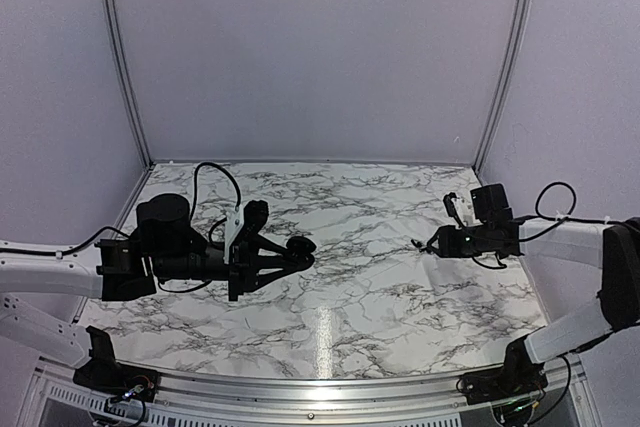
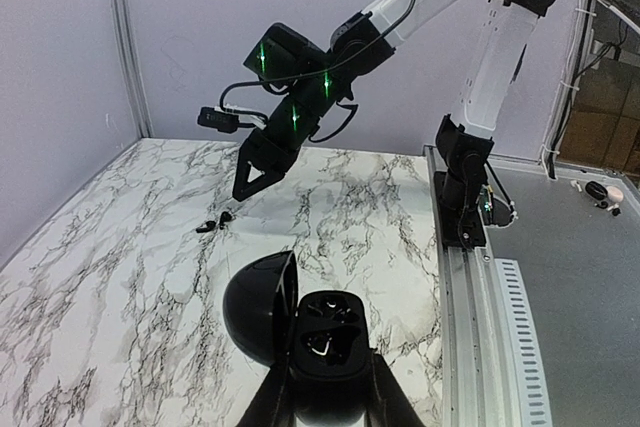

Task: Insert the wireless bluetooth earbuds into the charging case
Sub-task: Pass from the right arm to the left, then pick up the left earbud from the center of the board.

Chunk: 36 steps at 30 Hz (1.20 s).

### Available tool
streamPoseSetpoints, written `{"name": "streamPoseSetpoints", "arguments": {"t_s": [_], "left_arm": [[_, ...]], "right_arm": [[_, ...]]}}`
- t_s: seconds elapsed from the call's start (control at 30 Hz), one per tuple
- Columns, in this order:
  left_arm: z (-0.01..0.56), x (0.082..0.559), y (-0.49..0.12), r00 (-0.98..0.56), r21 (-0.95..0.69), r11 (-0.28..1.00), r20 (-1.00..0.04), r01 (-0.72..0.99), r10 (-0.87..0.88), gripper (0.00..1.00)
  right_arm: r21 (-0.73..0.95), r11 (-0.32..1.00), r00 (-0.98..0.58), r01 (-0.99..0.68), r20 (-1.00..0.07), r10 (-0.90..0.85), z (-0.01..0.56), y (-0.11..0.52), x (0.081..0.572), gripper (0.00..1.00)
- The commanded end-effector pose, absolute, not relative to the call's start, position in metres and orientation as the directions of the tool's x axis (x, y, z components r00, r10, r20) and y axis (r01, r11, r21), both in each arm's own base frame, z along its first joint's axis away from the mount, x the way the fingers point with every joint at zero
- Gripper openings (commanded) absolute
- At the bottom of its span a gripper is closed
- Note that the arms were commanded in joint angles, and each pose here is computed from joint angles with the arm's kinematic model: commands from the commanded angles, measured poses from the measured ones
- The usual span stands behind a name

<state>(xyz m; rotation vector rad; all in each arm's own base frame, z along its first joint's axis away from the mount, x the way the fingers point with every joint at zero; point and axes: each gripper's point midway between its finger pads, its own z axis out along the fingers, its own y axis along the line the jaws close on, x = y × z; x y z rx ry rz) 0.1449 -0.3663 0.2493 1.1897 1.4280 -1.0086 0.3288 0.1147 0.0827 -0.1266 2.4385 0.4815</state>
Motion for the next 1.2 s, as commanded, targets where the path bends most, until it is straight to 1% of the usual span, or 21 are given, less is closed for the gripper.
{"name": "streamPoseSetpoints", "arguments": {"t_s": [0.0,0.07,0.37,0.67,1.03,1.17], "left_arm": [[0.260,0.149,-0.363,-0.007,0.021,0.198,-0.991,0.980,0.136,0.07],[0.260,0.150,-0.364,-0.010,0.017,0.197,-0.991,0.980,0.136,0.07],[0.259,0.151,-0.368,-0.009,0.018,0.192,-0.990,0.981,0.142,0.07],[0.258,0.153,-0.371,-0.012,0.017,0.193,-0.989,0.981,0.147,0.08],[0.258,0.155,-0.373,-0.012,0.018,0.198,-0.989,0.980,0.150,0.07],[0.258,0.156,-0.373,-0.010,0.021,0.203,-0.989,0.979,0.151,0.07]], "right_arm": [[0.234,0.959,-0.767,-0.160,-0.641,0.028,0.086,0.100,0.349,0.41],[0.206,0.967,-0.766,-0.148,-0.643,0.020,0.083,0.095,0.353,0.40],[0.208,0.965,-0.776,-0.159,-0.631,0.008,0.071,0.101,0.368,0.38],[0.157,0.976,-0.793,-0.151,-0.609,-0.025,0.052,0.095,0.377,0.36],[0.147,0.974,-0.799,-0.170,-0.599,-0.049,0.042,0.100,0.389,0.35],[0.148,0.972,-0.800,-0.184,-0.597,-0.061,0.041,0.101,0.390,0.30]]}}
